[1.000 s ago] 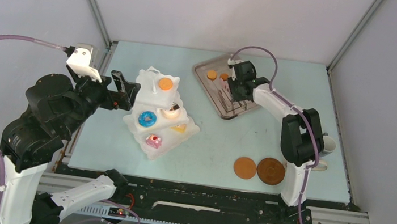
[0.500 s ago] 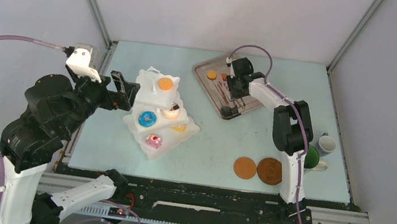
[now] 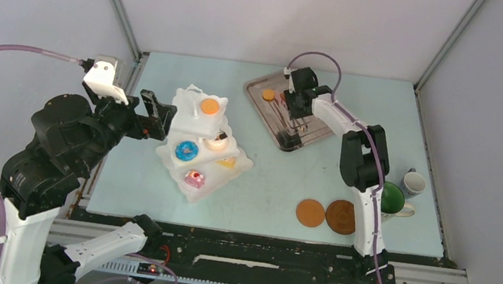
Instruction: Serve the afternoon tea
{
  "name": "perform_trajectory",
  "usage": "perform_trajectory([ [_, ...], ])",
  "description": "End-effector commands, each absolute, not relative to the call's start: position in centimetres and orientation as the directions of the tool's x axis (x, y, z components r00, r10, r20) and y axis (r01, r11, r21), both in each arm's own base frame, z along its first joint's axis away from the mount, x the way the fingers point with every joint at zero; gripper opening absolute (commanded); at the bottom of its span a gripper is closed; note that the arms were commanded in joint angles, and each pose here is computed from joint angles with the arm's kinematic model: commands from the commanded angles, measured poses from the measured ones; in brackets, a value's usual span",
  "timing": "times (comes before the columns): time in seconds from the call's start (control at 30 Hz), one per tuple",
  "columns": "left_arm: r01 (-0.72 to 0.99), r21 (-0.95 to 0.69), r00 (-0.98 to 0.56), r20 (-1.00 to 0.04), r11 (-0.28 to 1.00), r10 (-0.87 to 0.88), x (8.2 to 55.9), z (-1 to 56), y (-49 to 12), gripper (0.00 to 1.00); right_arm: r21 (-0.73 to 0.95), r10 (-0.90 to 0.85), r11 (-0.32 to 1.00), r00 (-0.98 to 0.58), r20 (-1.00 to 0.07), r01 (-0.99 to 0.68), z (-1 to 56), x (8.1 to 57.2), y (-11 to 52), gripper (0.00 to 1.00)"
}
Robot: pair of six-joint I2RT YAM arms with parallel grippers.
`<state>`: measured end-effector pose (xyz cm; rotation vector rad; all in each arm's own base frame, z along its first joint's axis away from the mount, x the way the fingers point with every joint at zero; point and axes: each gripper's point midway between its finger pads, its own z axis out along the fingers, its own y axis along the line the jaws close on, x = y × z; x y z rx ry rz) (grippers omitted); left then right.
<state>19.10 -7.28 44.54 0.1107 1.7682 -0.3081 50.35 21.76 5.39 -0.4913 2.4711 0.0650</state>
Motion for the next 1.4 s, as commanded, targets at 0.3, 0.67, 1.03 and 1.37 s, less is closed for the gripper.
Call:
perform_trajectory([
  [0.3,0.235,-0.131,-0.195,-0.977,0.963,-0.085,19.3,45.0,-7.1,1.0,-0.084,-0.334,0.931,-0.735,-0.59,-0.356,6.3,51.6,21.7,0.31],
  [0.67,0.236,-0.132,-0.193,-0.977,0.963,-0.087,19.2,45.1,-7.0,1.0,-0.011,-0.251,0.945,-0.706,-0.662,-0.326,10.9,50.3,21.6,0.1],
  [1.03,0.246,-0.142,-0.191,-0.977,0.959,-0.095,19.1,45.1,-7.1,1.0,0.209,-0.058,0.941,-0.736,-0.675,-0.266,13.3,44.9,19.4,0.04],
  [1.37,0.261,-0.148,-0.188,-0.977,0.954,-0.1,18.8,45.2,-7.3,1.0,0.456,0.101,0.864,-0.814,-0.572,-0.213,12.6,40.1,19.7,0.02],
])
